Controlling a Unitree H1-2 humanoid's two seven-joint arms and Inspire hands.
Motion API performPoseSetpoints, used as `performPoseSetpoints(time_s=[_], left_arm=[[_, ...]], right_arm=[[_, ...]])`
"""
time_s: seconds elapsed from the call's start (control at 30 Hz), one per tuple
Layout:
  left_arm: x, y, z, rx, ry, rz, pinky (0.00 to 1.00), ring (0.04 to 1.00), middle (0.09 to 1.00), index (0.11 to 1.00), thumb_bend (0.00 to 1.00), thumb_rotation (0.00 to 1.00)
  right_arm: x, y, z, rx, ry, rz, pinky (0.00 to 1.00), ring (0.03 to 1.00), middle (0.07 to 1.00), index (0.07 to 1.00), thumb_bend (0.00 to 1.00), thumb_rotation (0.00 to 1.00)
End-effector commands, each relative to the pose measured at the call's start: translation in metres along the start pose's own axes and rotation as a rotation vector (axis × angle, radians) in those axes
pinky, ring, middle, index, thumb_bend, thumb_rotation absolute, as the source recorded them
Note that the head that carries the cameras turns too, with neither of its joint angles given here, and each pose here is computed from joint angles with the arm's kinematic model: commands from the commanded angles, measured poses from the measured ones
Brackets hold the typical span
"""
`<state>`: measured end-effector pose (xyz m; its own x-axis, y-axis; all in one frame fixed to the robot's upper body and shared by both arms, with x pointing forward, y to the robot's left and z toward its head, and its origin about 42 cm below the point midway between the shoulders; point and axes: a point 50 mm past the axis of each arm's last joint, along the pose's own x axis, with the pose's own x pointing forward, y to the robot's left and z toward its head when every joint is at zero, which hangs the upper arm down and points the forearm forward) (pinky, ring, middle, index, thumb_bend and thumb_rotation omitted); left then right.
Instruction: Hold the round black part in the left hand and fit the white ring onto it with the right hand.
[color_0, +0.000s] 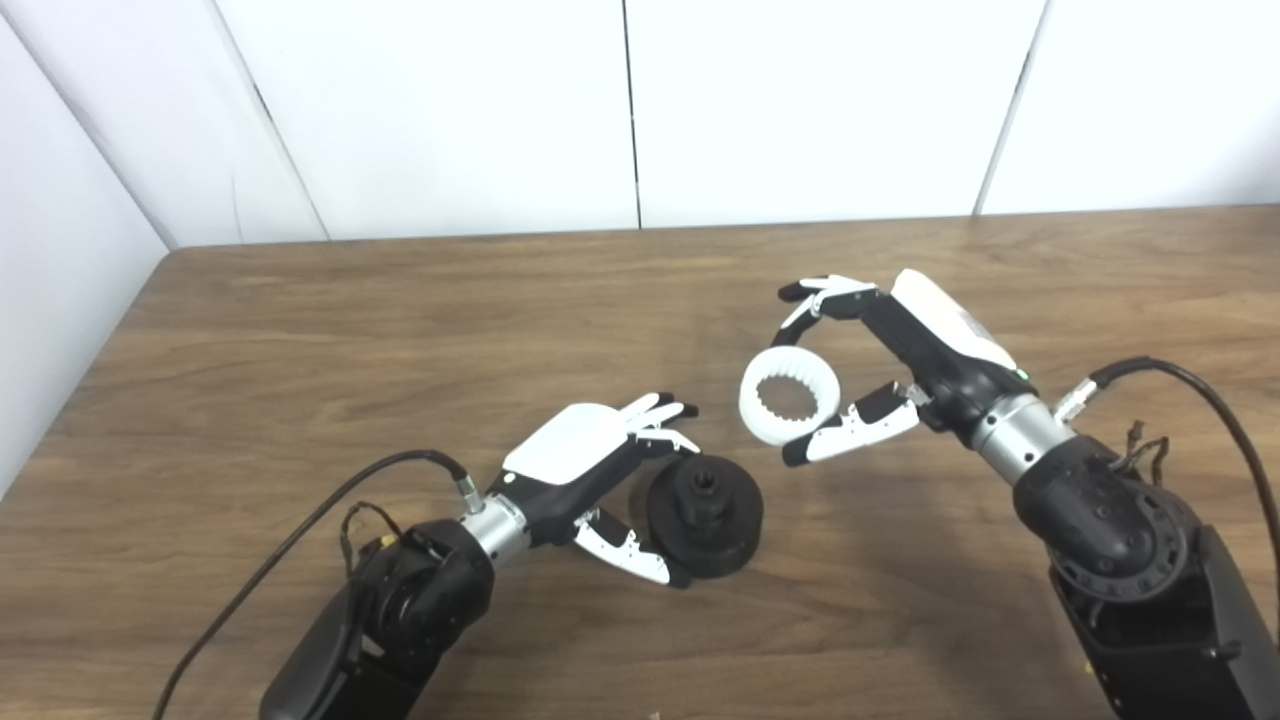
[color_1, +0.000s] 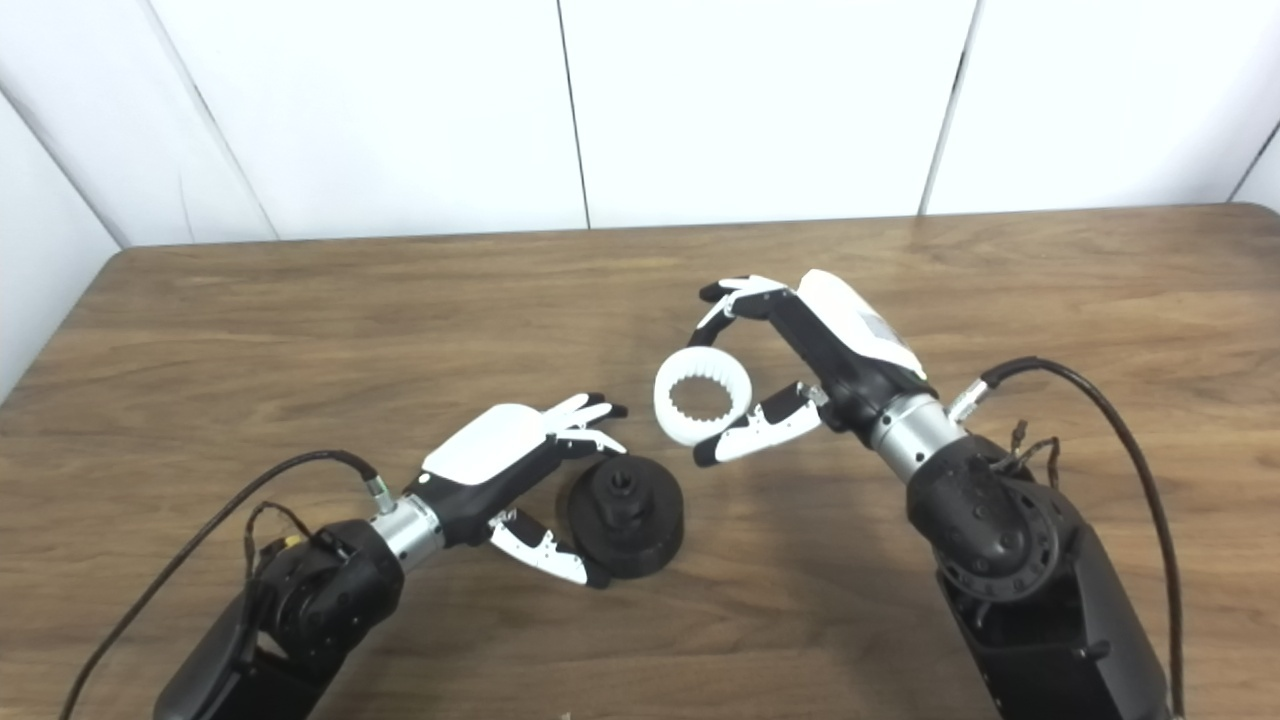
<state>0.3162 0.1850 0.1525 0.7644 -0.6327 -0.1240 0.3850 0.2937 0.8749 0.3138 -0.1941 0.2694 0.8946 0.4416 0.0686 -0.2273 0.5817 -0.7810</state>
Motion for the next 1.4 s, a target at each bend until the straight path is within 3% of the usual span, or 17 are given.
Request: performPoseSetpoints(time_s=[0.0,0.37,1.37], left_arm=[[0.000,-0.001,0.000,0.011,0.005,-0.027,0.90,1.000,0.964,0.705,0.80,0.40],[0.001,-0.001,0.002,0.013,0.007,-0.025,0.89,1.000,0.963,0.705,0.81,0.40],[0.004,-0.001,0.006,0.000,0.014,-0.035,0.89,1.000,0.970,0.715,0.81,0.38]], right_arm=[[0.001,-0.011,0.017,-0.013,-0.063,-0.037,0.84,0.920,0.847,0.490,0.52,0.15],[-0.003,-0.004,0.025,-0.011,-0.087,-0.010,0.83,0.912,0.845,0.490,0.52,0.15],[0.010,0.026,0.018,0.003,-0.088,0.063,0.80,0.914,0.835,0.490,0.52,0.16]])
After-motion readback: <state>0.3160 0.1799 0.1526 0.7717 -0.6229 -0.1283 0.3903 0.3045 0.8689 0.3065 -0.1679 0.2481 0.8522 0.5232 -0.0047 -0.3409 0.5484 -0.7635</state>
